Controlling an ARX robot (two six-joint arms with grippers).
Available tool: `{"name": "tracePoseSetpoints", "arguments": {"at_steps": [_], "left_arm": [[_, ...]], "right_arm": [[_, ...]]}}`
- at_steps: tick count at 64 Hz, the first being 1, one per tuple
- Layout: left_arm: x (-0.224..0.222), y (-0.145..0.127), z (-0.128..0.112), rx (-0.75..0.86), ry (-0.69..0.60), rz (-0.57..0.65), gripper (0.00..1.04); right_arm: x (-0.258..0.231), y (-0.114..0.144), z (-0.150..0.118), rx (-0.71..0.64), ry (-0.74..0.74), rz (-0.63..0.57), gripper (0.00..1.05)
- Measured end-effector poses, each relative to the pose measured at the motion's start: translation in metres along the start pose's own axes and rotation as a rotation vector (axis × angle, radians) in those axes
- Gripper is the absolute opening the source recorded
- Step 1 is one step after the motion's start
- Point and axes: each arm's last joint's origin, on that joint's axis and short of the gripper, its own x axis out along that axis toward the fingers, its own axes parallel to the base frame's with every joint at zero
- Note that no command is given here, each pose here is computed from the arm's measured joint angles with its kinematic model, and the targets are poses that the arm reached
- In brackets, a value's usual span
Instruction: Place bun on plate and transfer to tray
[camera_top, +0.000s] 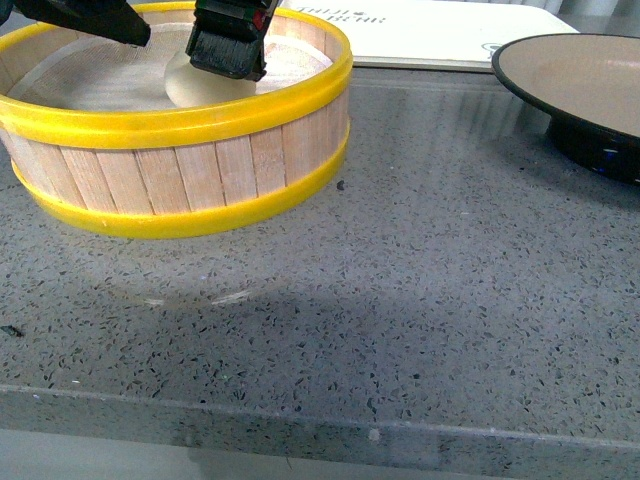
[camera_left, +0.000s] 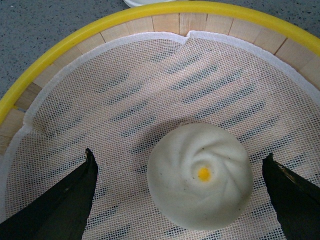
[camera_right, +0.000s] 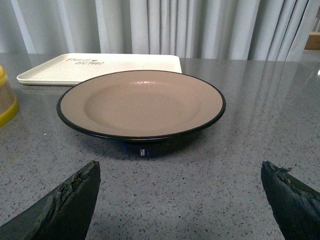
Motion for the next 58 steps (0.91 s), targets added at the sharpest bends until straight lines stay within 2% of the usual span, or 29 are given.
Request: {"name": "tracePoseSetpoints", "arguments": {"at_steps": [3, 12, 24, 31, 38, 41, 58], "left_arm": [[-0.0002, -0.0022, 0.0003, 0.005, -0.001, -0.007, 0.97], [0.0003, -0.0051, 0.0003, 0.009, -0.001, -0.017, 0.68], [0.0015, -0.0062, -0.0001, 0.011, 0.002, -0.021, 0.42], [0.0022, -0.0065, 0.0002, 0.012, -0.003, -0.024, 0.2], [0.0023, -0.0065, 0.0002, 0.012, -0.003, -0.024, 0.07], [0.0023, -0.0065, 0.0003, 0.011, -0.004, -0.023, 0.04], [0.0022, -0.0063, 0.0005, 0.015, -0.005, -0.024, 0.04]], "right_arm": [[0.0, 0.0, 0.0, 0.0, 0.0, 0.0, 0.96], [0.0, 0.0, 0.0, 0.0, 0.0, 0.0, 0.96], [0.0, 0.0, 0.0, 0.0, 0.0, 0.0, 0.96], [0.0, 0.0, 0.0, 0.0, 0.0, 0.0, 0.96], [0.0, 0.0, 0.0, 0.0, 0.0, 0.0, 0.96], [0.0, 0.0, 0.0, 0.0, 0.0, 0.0, 0.96], [0.0, 0.0, 0.0, 0.0, 0.0, 0.0, 0.96]]}}
